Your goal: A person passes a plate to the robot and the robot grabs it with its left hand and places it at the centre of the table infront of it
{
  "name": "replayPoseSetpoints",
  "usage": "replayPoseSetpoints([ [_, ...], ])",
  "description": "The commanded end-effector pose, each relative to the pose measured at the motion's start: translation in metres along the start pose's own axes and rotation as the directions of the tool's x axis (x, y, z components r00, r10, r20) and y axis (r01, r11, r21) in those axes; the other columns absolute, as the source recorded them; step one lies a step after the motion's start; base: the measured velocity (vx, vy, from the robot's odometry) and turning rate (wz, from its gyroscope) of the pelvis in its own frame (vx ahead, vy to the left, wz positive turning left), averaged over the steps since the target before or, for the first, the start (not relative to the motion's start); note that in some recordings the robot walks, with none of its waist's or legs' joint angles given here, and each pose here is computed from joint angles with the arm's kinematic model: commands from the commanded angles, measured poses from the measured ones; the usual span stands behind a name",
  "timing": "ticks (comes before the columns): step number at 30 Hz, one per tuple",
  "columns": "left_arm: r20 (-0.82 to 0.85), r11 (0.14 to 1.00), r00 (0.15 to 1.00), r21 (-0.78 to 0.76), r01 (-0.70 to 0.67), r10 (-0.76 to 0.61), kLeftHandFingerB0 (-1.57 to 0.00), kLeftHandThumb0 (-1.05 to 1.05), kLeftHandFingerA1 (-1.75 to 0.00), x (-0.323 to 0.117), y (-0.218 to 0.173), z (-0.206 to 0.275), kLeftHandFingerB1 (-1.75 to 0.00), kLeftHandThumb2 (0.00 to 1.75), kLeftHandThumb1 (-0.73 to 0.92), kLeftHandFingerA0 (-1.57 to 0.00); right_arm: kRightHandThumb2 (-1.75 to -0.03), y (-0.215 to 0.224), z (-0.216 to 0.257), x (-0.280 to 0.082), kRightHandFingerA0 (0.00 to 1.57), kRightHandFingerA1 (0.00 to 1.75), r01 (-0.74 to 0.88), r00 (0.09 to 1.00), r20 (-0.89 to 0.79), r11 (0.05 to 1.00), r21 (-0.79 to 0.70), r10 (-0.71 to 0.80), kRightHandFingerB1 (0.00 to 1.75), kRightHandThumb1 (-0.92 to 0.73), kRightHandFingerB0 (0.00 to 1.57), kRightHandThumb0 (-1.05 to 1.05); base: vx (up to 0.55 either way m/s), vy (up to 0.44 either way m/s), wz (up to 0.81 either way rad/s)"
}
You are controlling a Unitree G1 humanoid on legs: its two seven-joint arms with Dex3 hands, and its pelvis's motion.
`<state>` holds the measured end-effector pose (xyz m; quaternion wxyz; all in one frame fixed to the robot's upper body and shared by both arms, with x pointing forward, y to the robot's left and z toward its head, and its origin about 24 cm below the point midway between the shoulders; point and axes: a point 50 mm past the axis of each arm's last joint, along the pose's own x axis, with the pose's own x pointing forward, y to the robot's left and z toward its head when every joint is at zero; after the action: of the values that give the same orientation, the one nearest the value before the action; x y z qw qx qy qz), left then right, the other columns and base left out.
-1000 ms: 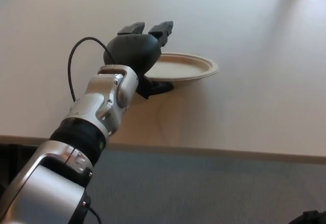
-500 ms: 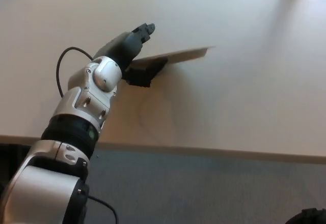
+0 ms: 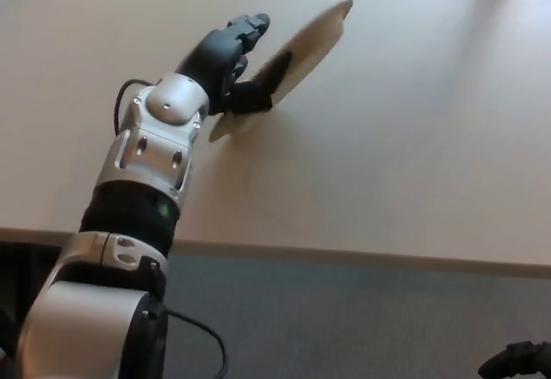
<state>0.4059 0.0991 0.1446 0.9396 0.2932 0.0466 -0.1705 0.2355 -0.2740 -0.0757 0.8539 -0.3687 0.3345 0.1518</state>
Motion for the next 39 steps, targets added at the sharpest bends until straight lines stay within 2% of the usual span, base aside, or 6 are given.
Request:
replayPoseSetpoints([
  [1, 0.05, 0.708, 0.999, 0.706, -0.036, 0.001, 0.0, -0.91, 0.0, -0.002, -0.015, 0.024, 0.0, 0.61, 0.5, 0.0, -0.64, -0.014, 0.004, 0.0, 0.67, 0.63, -0.015, 1.0, 0.0, 0.999, -0.03, 0.015, 0.53, -0.8, 0.57, -0.69, 0.0, 0.0, 0.0],
  [12, 0.139, 0.467, 0.99, 0.875, -0.129, 0.013, 0.0, -0.93, 0.0, -0.004, -0.02, 0.033, 0.0, 0.59, 0.51, 0.0, -0.64, -0.024, 0.012, 0.002, 0.69, 0.61, 0.003, 1.0, 0.006, 0.999, -0.047, -0.003, 0.5, -0.79, 0.56, -0.71, 0.0, 0.0, 0.0],
  [19, 0.104, 0.537, 0.995, 0.839, -0.088, 0.001, 0.0, -1.0, 0.0, -0.006, -0.012, 0.031, 0.0, 0.63, 0.6, 0.0, -0.64, -0.025, 0.013, 0.001, 0.7, 0.62, -0.008, 1.0, 0.018, 0.998, -0.055, 0.009, 0.52, -0.79, 0.57, -0.7, 0.0, 0.0, 0.0],
  [23, 0.234, 0.614, 0.971, 0.761, -0.212, 0.045, 0.0, -0.98, 0.0, -0.013, -0.005, 0.038, 0.0, 0.63, 0.68, 0.0, -0.64, -0.024, 0.013, 0.001, 0.69, 0.61, -0.006, 1.0, 0.025, 0.999, -0.051, 0.008, 0.51, -0.79, 0.56, -0.7, 0.0, 0.0, 0.0],
  [24, 0.292, 0.661, 0.955, 0.706, -0.253, 0.054, 0.0, -0.93, -0.02, -0.023, -0.002, 0.048, -0.03, 0.97, 0.56, 0.0, -0.63, -0.024, 0.014, 0.002, 0.72, 0.62, -0.005, 1.0, 0.025, 0.999, -0.046, 0.007, 0.5, -0.79, 0.56, -0.68, 0.0, 0.0, 0.0],
  [39, 0.734, 0.766, 0.678, 0.416, -0.49, 0.035, -0.08, -0.91, -0.27, -0.226, -0.008, 0.045, -0.1, 0.99, 0.64, -0.09, -0.64, -0.025, 0.005, 0.0, 0.75, 0.63, -0.014, 1.0, -0.018, 0.998, -0.063, 0.013, 0.52, -0.8, 0.59, -0.71, 0.0, 0.0, 0.0],
])
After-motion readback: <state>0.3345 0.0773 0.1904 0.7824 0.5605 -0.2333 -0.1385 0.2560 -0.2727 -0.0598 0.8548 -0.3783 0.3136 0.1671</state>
